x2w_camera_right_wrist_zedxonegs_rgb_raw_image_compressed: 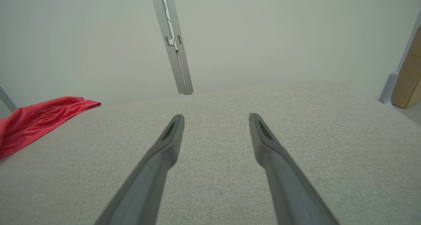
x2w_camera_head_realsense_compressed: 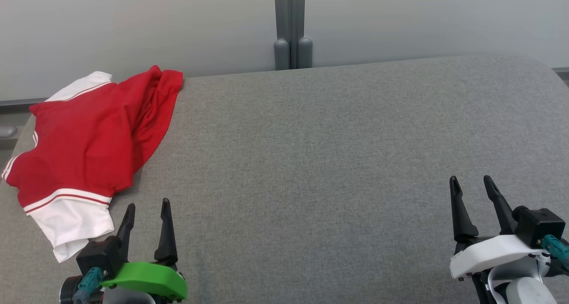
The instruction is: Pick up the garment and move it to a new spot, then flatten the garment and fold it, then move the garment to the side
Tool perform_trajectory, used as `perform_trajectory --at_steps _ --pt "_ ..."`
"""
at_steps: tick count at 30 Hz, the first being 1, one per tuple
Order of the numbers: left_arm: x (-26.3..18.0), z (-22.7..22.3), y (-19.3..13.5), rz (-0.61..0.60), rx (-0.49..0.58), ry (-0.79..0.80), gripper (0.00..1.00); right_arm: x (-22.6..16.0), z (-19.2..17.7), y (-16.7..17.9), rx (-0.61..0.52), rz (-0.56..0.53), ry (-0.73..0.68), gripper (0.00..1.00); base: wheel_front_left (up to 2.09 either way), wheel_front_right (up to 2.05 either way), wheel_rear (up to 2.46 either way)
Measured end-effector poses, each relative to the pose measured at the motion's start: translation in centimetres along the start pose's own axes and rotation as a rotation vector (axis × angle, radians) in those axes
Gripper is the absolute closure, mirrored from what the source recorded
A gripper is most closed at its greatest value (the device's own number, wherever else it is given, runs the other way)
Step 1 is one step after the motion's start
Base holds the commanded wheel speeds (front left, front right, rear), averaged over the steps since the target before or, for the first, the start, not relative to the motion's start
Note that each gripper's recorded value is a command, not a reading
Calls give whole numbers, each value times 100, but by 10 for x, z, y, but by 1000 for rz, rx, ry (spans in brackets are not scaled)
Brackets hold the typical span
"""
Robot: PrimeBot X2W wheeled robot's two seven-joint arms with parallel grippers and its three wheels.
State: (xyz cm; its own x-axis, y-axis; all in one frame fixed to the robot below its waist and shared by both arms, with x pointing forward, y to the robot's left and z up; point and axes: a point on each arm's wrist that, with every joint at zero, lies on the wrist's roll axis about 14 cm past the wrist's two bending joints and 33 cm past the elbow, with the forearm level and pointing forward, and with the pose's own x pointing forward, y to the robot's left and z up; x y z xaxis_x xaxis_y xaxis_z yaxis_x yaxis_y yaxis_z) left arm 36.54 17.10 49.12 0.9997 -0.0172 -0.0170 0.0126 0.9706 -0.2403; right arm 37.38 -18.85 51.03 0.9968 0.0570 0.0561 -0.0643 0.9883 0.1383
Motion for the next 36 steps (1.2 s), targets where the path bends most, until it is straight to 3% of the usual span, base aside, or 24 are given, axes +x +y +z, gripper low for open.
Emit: perform_trajectory --at_steps 22,36 --pt "-8 -4 8 0 168 -15 0 1 4 -6 -116 -7 -30 0 0 0 0" --pt "-10 -4 12 -6 198 -25 0 -2 1 -8 -147 -11 -30 0 0 0 0"
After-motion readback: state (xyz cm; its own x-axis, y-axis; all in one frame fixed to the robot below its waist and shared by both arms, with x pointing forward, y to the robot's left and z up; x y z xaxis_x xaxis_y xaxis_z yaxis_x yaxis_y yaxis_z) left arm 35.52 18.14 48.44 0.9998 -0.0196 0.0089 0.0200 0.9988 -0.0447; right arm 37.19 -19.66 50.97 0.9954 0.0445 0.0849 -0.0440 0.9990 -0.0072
